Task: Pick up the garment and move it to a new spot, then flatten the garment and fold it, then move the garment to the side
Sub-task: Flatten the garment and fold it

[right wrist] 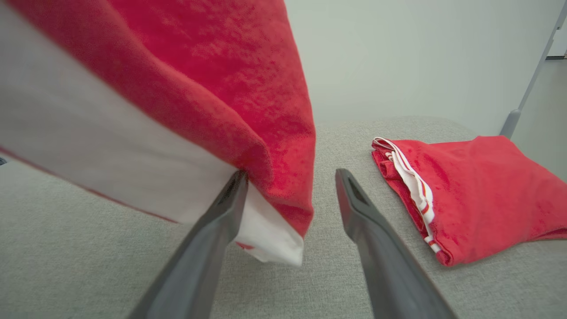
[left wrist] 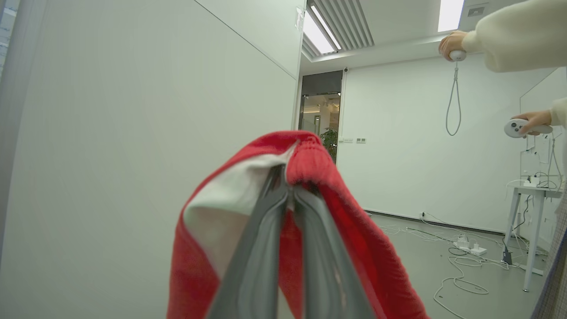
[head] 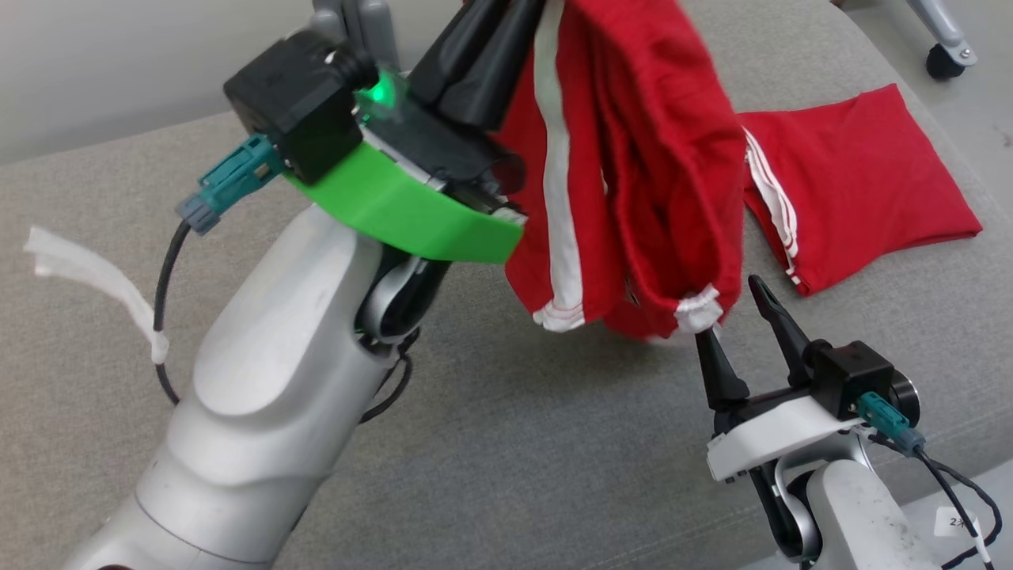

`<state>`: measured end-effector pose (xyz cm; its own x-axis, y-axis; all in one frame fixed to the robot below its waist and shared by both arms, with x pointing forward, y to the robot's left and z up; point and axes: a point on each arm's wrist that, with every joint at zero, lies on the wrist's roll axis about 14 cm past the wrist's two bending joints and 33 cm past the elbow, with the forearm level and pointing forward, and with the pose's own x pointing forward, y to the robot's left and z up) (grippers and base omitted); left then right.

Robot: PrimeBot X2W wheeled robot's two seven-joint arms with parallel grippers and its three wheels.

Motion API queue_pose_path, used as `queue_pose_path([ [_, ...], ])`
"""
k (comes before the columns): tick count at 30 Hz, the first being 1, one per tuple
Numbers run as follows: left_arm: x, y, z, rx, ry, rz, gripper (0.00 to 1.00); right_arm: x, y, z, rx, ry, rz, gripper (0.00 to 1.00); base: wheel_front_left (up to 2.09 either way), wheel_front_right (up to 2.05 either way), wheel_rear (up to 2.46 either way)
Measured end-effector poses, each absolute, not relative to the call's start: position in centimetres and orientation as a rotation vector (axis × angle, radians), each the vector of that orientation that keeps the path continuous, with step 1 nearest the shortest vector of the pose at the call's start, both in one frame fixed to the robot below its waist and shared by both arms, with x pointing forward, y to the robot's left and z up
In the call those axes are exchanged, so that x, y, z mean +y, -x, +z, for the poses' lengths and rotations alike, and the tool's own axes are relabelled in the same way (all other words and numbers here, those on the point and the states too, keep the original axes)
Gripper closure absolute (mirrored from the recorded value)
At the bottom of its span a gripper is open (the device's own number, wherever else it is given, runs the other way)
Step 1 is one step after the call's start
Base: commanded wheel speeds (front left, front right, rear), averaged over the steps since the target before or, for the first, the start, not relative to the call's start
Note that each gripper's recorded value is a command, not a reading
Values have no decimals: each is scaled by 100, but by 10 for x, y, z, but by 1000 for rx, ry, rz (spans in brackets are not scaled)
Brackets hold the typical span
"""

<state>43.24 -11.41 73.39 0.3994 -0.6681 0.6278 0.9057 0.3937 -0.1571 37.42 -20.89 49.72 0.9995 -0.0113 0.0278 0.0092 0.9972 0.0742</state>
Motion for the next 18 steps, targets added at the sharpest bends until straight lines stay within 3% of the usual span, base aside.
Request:
queue_pose_path([
  [10, -25, -510, 540, -68, 171, -684, 100, -185, -394, 489, -9, -81, 66, 0, 0, 0, 0],
  [11, -16, -513, 530, -43, 154, -653, 92, -183, -395, 488, -7, -81, 72, 0, 0, 0, 0],
  [12, -4, -518, 521, -23, 140, -606, 72, -181, -397, 487, -4, -80, 78, 0, 0, 0, 0],
  [13, 8, -523, 514, -6, 119, -563, 1, -179, -399, 486, -3, -78, 84, 0, 0, 0, 0],
  [18, 53, -525, 469, 128, 126, -397, 0, -171, -405, 483, 5, -78, 113, 0, 0, 0, 0],
])
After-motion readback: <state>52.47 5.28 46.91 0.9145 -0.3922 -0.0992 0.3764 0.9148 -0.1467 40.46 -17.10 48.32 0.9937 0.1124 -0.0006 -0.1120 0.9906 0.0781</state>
